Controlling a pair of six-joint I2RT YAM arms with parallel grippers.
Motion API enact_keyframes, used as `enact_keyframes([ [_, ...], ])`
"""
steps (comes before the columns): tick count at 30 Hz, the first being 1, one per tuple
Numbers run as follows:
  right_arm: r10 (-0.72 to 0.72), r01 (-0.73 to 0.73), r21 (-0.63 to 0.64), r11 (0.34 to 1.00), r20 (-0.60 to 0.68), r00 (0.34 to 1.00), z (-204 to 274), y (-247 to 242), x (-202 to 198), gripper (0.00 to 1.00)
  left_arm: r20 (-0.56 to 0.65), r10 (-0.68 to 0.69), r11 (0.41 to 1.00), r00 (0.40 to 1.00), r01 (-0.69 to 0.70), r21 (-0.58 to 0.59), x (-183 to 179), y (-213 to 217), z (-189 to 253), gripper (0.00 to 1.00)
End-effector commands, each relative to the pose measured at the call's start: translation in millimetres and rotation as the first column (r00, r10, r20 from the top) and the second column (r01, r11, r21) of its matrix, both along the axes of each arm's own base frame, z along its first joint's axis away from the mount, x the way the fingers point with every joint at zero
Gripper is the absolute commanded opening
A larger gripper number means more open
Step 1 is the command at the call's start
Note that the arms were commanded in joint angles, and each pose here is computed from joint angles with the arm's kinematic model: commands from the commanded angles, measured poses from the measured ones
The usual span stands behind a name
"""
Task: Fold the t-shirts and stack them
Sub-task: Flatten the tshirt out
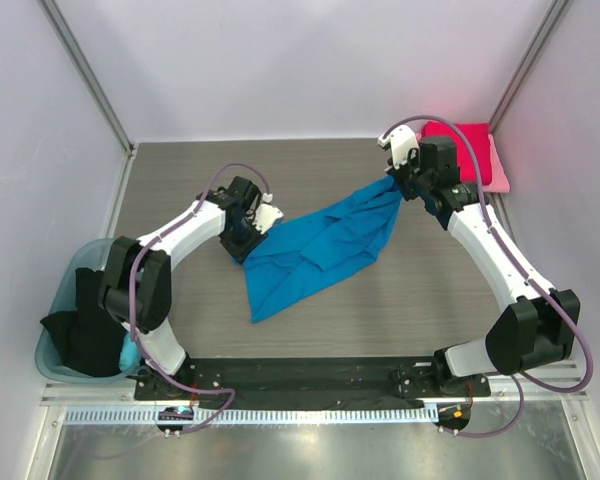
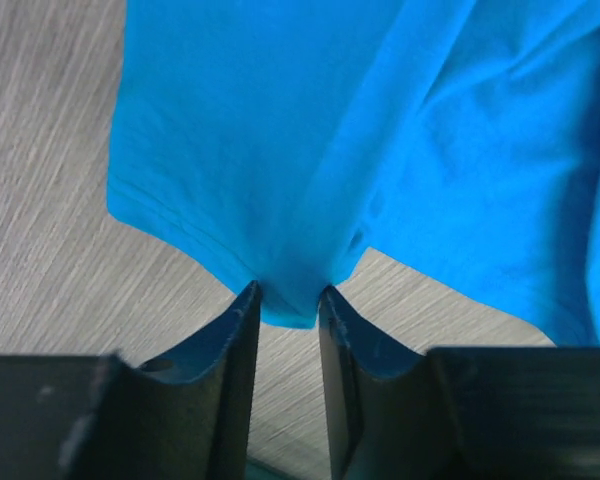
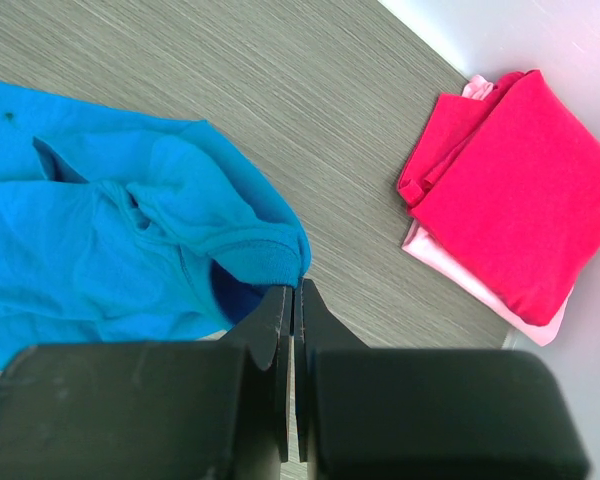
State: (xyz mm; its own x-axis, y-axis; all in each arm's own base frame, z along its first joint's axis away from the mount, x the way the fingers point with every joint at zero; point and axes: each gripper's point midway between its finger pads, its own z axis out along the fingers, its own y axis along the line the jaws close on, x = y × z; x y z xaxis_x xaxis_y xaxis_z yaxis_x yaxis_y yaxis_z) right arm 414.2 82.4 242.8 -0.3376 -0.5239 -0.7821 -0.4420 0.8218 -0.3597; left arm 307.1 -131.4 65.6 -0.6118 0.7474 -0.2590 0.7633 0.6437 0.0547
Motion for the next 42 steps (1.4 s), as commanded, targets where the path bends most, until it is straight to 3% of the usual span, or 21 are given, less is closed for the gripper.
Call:
enact_keyframes([
  [1,-0.005,0.002,0.028,1.0,0.079,0.997,26,0,5,0.01,0.068,0.004,1.0,0.998,-0.004,-0.011,20,-5,11,0.29],
  [12,-0.008,0.005,0.028,1.0,0.08,0.997,24,-1,7,0.01,0.057,0.0,1.0,0.998,0.001,-0.01,9,0,20,0.07],
  [17,-0.004,0.001,0.03,1.0,0.081,0.997,23,1,7,0.01,0.074,-0.029,1.0,0.997,0.029,0.002,0,7,31,0.05],
  [23,-0.004,0.0,0.043,0.999,0.079,0.997,21,2,9,0.01,0.022,-0.016,1.0,1.0,0.016,0.015,-8,9,17,0.11],
  [27,-0.007,0.003,0.044,0.999,0.089,0.996,25,1,8,0.01,0.001,-0.018,1.0,1.0,0.018,0.017,-10,8,8,0.0],
  [29,-0.006,0.002,0.045,0.999,0.09,0.996,26,2,5,0.01,-0.009,-0.015,1.0,1.0,0.015,0.014,-12,8,7,0.0],
  [38,-0.007,0.003,0.044,0.999,0.092,0.996,24,-1,-2,0.01,0.034,-0.005,1.0,0.999,0.004,0.024,-11,13,19,0.01],
  [40,-0.008,0.003,0.046,0.999,0.094,0.996,25,-1,-2,0.01,0.056,0.002,1.0,0.998,-0.003,0.021,-9,14,25,0.21],
  [42,-0.006,0.002,0.047,0.999,0.093,0.996,25,0,-2,0.01,0.059,0.011,1.0,0.998,-0.012,0.021,-9,14,26,0.28],
])
